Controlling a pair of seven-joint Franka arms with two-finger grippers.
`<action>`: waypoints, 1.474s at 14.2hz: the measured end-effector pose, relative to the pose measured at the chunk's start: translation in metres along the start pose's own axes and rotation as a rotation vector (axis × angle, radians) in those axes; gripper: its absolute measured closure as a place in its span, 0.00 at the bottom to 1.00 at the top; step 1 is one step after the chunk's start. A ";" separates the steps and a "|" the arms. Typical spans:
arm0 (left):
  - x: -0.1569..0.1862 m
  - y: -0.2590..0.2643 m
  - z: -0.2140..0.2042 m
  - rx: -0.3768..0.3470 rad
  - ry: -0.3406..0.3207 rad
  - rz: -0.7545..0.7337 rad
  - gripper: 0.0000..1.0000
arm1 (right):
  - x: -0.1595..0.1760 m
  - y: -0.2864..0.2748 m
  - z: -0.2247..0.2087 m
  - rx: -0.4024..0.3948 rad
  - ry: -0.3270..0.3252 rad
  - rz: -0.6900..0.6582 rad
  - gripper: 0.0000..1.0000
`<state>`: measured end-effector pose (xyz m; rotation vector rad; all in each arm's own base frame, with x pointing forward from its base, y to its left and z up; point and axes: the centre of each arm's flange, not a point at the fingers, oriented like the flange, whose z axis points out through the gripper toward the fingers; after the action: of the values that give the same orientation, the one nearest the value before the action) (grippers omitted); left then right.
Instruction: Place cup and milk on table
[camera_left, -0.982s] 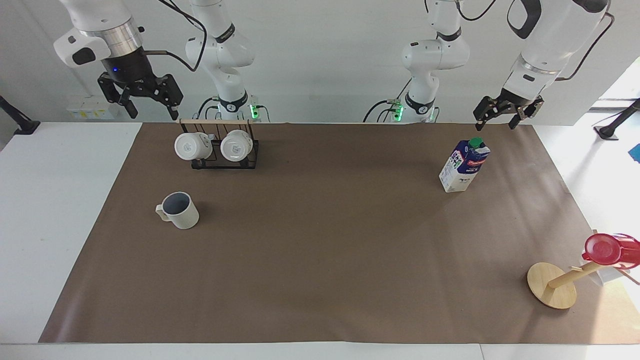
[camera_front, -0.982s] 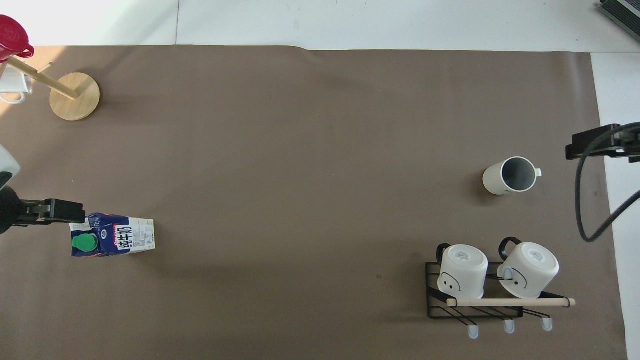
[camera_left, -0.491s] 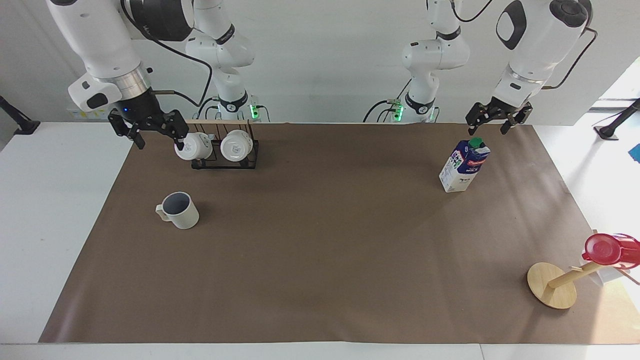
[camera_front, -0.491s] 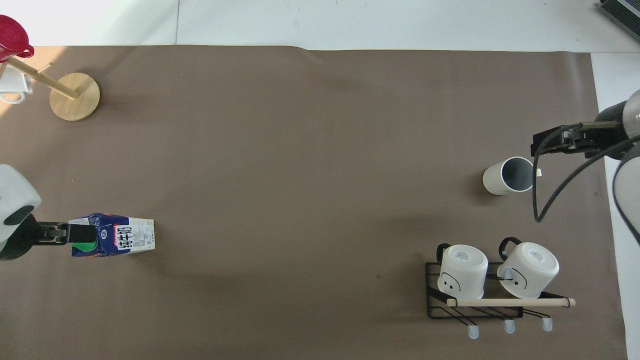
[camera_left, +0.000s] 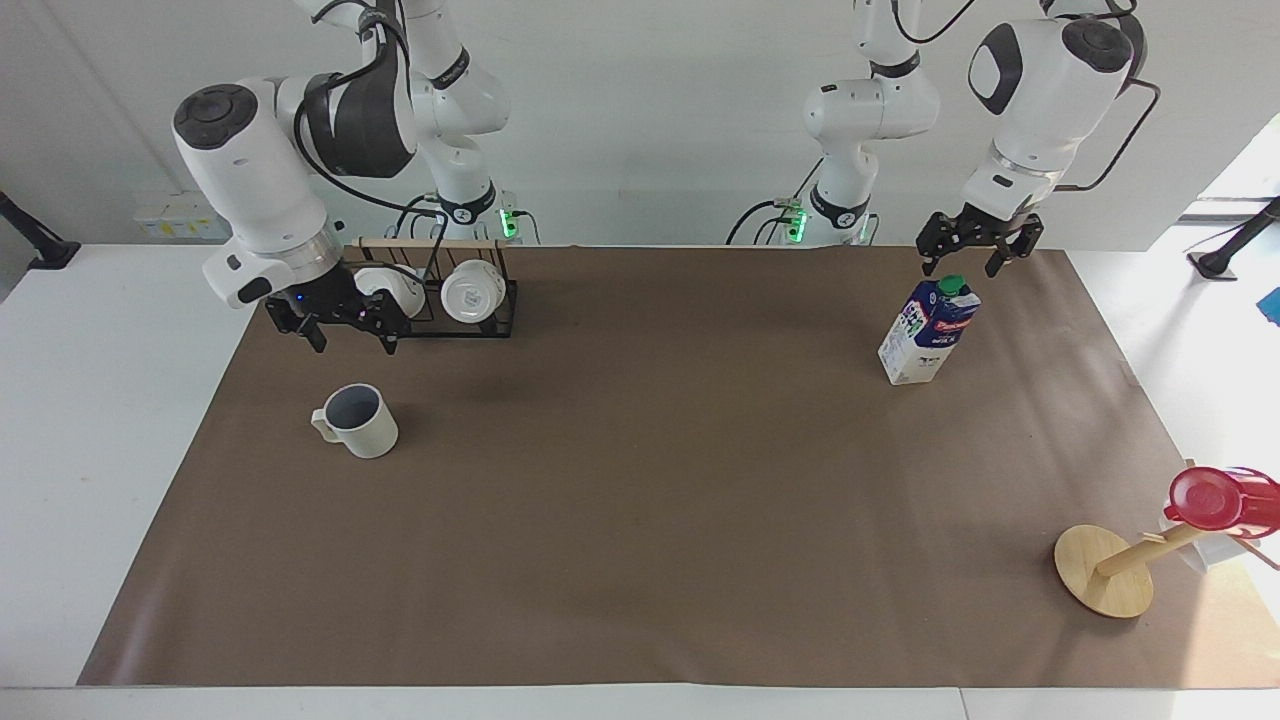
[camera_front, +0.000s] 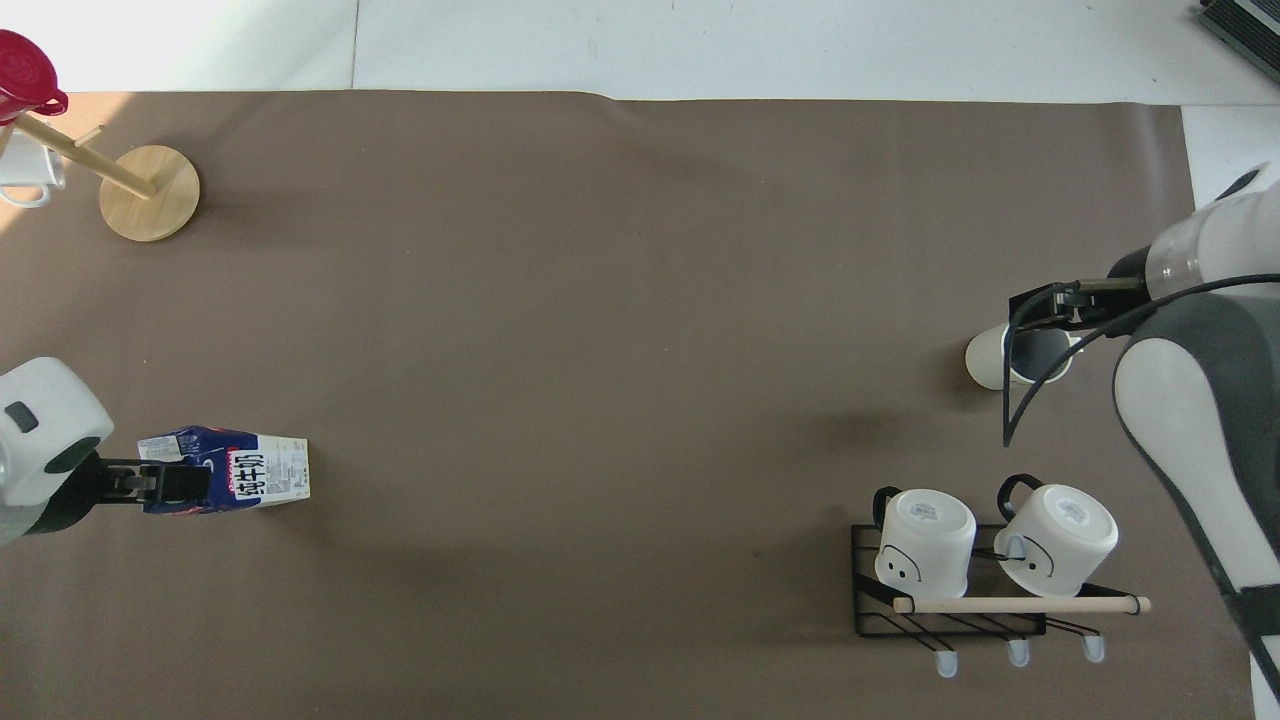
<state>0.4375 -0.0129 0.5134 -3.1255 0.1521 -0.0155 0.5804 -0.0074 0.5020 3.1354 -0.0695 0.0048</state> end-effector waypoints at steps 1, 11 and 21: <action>-0.001 0.000 0.003 0.000 0.002 0.000 0.00 | -0.001 0.000 0.009 0.000 0.000 0.000 0.00; -0.004 -0.001 0.030 0.003 0.034 0.021 0.00 | -0.010 0.013 0.086 -0.016 0.028 -0.008 0.00; -0.007 -0.001 0.048 0.005 0.048 0.027 0.00 | -0.003 0.022 0.138 -0.015 0.006 -0.020 0.00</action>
<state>0.4307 -0.0111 0.4650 -3.1194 0.1941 -0.0899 0.5771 -0.0296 0.3637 3.1211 -0.0382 0.0142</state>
